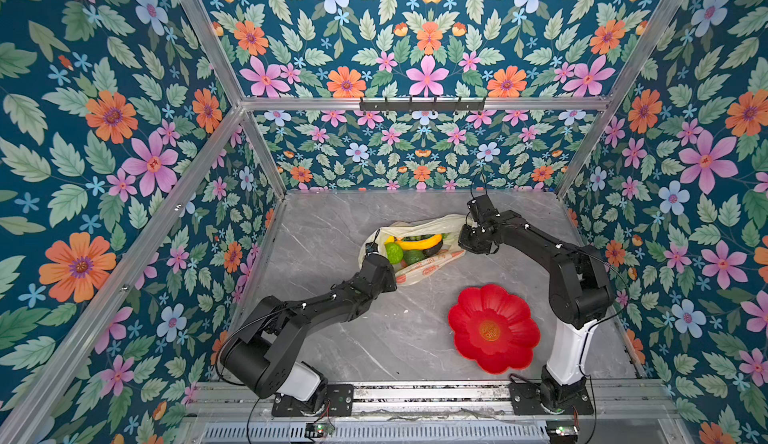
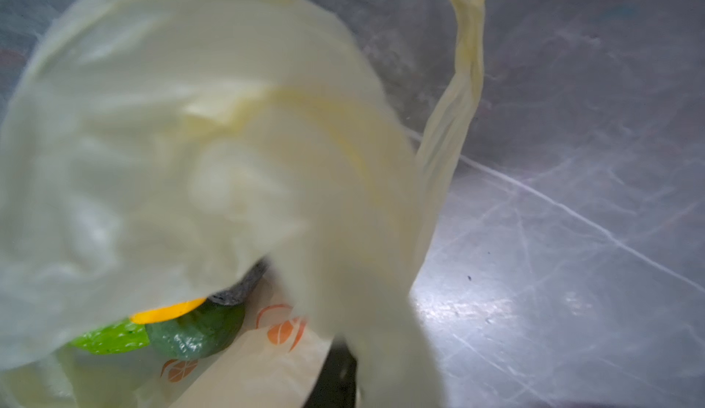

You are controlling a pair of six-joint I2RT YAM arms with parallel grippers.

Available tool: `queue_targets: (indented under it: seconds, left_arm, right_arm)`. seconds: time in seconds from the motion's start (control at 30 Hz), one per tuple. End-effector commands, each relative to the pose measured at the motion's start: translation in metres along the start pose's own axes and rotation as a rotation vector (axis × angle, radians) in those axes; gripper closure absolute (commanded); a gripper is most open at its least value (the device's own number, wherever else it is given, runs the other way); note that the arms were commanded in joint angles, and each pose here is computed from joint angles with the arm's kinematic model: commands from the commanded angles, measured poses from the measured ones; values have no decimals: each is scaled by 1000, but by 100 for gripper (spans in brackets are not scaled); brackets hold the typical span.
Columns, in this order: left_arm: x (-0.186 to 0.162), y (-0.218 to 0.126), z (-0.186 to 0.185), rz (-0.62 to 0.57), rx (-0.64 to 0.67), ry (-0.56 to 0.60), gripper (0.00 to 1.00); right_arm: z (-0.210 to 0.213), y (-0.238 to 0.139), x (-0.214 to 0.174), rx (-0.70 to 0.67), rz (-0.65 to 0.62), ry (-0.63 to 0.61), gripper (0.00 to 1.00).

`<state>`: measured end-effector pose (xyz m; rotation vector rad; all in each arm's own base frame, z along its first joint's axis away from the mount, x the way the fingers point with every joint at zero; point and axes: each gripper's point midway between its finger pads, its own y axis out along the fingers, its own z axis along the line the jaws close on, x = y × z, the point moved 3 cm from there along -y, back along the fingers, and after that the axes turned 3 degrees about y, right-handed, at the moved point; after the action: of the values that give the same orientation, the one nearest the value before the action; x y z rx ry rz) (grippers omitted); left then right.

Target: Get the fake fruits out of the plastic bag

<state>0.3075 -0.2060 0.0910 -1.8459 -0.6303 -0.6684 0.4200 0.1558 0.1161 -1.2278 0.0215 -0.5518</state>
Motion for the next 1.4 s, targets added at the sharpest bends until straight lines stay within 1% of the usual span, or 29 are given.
queue_targets:
  seconds: [0.0,0.17,0.23,0.3,0.4,0.47,0.53,0.6,0.7,0.8,0.83,0.87,0.93,1.1,1.17,1.27,1.33,1.37]
  left_arm:
    - [3,3,-18,-12,-39,14,100]
    - [-4,1,-33,-15,-30,46,92]
    - [-6,-4,-33,-16,-22,46,84]
    - [-10,-12,-32,-19,-13,45,73]
    - [-9,-33,-23,-36,23,54,58]
    - [-1,-50,-17,-63,51,62,49]
    - [11,-67,-13,-92,76,86,42]
    - [29,-83,-14,-131,90,121,32]
    - [54,-86,-16,-125,150,202,26]
    - [74,-69,-19,-74,235,285,19]
    - [78,-60,-20,-47,259,301,18]
    - [84,-50,-21,-30,280,309,17]
    - [87,-29,-21,20,310,308,17]
    - [97,14,-13,85,393,299,16]
    - [100,27,-17,95,371,298,17]
    - [106,40,-16,95,374,287,18]
    - [111,47,-10,87,375,261,22]
    - [111,51,-4,96,370,239,26]
  right_arm:
    - [-11,-7,7,-10,-47,9,93]
    - [-37,-17,3,-39,-72,22,94]
    - [-43,-20,1,-37,-77,23,94]
    - [-48,-23,-3,-38,-86,14,94]
    - [-53,-26,-8,-46,-89,4,94]
    - [-56,-27,-11,-54,-95,-1,94]
    - [-59,-29,-12,-56,-101,-7,94]
    - [-59,-29,-13,-55,-102,-13,94]
    - [-59,-30,-13,-52,-106,-19,94]
    - [-61,-30,-14,-60,-105,-23,94]
    - [-61,-29,-15,-61,-102,-24,94]
    - [-57,-41,-12,-39,-130,-27,94]
    - [-58,-43,-13,-37,-137,-27,94]
    - [-59,-43,-15,-39,-132,-29,94]
    - [-60,-42,-16,-35,-128,-26,94]
    - [-62,-41,-17,-46,-127,-25,94]
    - [-63,-41,-18,-54,-124,-26,93]
    - [-64,-40,-19,-55,-122,-26,93]
